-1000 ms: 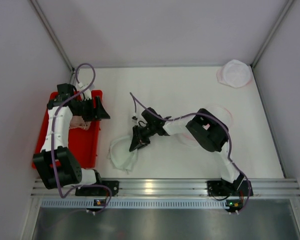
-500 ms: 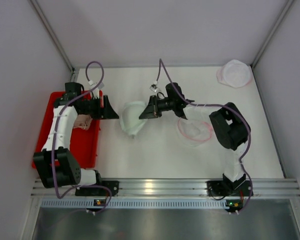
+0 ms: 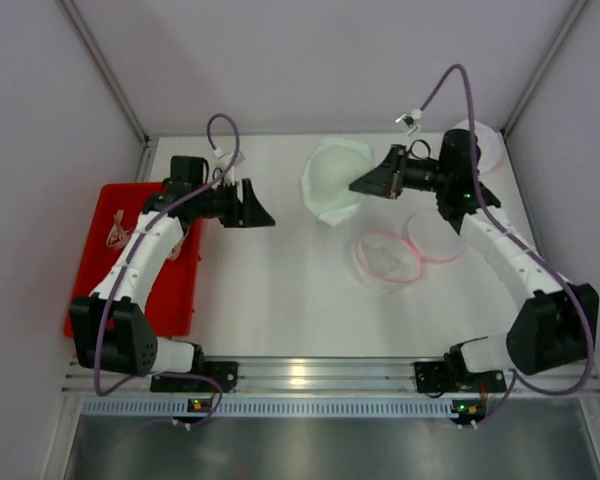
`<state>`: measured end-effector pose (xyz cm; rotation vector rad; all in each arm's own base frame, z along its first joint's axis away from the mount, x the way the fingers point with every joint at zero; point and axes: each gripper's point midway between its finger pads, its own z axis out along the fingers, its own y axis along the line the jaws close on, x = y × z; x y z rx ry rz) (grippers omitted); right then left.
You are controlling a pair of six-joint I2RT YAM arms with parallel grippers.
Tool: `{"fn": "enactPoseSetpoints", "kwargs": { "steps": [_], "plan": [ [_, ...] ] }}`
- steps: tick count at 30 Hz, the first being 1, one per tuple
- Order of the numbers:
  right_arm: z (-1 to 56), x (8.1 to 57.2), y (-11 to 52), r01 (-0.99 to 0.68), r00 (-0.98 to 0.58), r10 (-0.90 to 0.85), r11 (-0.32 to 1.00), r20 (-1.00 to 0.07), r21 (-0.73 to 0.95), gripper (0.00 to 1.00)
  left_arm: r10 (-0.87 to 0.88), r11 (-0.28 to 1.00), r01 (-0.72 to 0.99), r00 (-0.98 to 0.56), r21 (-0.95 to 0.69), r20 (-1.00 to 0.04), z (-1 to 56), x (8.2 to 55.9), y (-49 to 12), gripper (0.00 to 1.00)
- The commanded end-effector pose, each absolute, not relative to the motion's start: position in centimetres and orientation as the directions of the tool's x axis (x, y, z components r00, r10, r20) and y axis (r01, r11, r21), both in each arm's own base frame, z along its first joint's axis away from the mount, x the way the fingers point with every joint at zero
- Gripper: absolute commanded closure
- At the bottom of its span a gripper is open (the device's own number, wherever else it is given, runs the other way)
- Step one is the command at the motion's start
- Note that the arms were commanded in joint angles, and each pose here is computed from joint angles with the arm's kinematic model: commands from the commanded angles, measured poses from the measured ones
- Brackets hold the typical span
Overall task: Place the bra in the laundry bag and zip it closed
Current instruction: Pick up the bra from the center of the board, then place the bra in the laundry bag.
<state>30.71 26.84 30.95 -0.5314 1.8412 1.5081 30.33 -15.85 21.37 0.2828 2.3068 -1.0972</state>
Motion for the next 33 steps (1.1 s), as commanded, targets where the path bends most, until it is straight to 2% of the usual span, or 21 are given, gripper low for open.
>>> {"fn": "enactPoseSetpoints", "kwargs": {
  "steps": [1, 3, 8, 12, 14, 15, 20, 24, 26, 33],
  "plan": [
    [31.2, 28.8, 22.8, -0.713, -0.641, 0.097, 0.291, -0.762, 0.637, 1.0, -0.095, 0.592, 0.441, -0.793, -0.674, -0.602, 23.0, 31.5, -19.9, 0.37],
    [31.1, 28.7, 19.9, -0.696, -0.619, 0.141, 0.356, -0.772, 0.623, 1.0, -0.073, 0.564, 0.475, -0.786, -0.676, -0.613, 23.1, 31.2, -22.6, 0.38],
    [28.9, 27.1, 13.7, -0.609, -0.644, 0.169, 0.478, -0.746, 0.633, 1.0, -0.046, 0.542, 0.447, -0.83, -0.712, -0.556, 21.0, 30.9, -28.3, 0.38],
    [28.0, 25.7, 9.8, -0.562, -0.624, 0.202, 0.554, -0.755, 0.614, 1.0, -0.008, 0.488, 0.435, -0.864, -0.757, -0.503, 19.2, 28.8, -33.8, 0.39],
    [27.4, 25.2, 9.1, -0.566, -0.619, 0.206, 0.552, -0.758, 0.613, 1.0, 0.011, 0.476, 0.442, -0.868, -0.761, -0.497, 18.0, 27.9, -35.9, 0.4],
    [26.9, 25.1, 8.4, -0.546, -0.624, 0.221, 0.563, -0.749, 0.621, 1.0, -0.001, 0.483, 0.399, -0.89, -0.779, -0.456, 17.0, 27.8, -36.5, 0.41],
    [25.6, 24.9, 6.8, -0.525, -0.617, 0.242, 0.582, -0.749, 0.621, 1.0, -0.003, 0.473, 0.382, -0.9, -0.794, -0.435, 15.3, 26.6, -39.6, 0.43],
    [24.8, 24.6, 6.5, -0.529, -0.616, 0.237, 0.581, -0.751, 0.618, 1.0, -0.013, 0.522, 0.312, -0.928, -0.794, -0.372, 12.4, 26.6, -40.6, 0.48],
    [24.3, 24.6, 6.5, -0.53, -0.62, 0.232, 0.58, -0.749, 0.619, 1.0, -0.03, 0.539, 0.305, -0.925, -0.785, -0.38, 12.1, 27.4, -40.9, 0.51],
    [23.4, 24.6, 6.5, -0.542, -0.623, 0.225, 0.567, -0.749, 0.621, 1.0, -0.048, 0.59, 0.266, -0.931, -0.762, -0.362, 10.3, 28.6, -41.2, 0.54]
  ]
}}
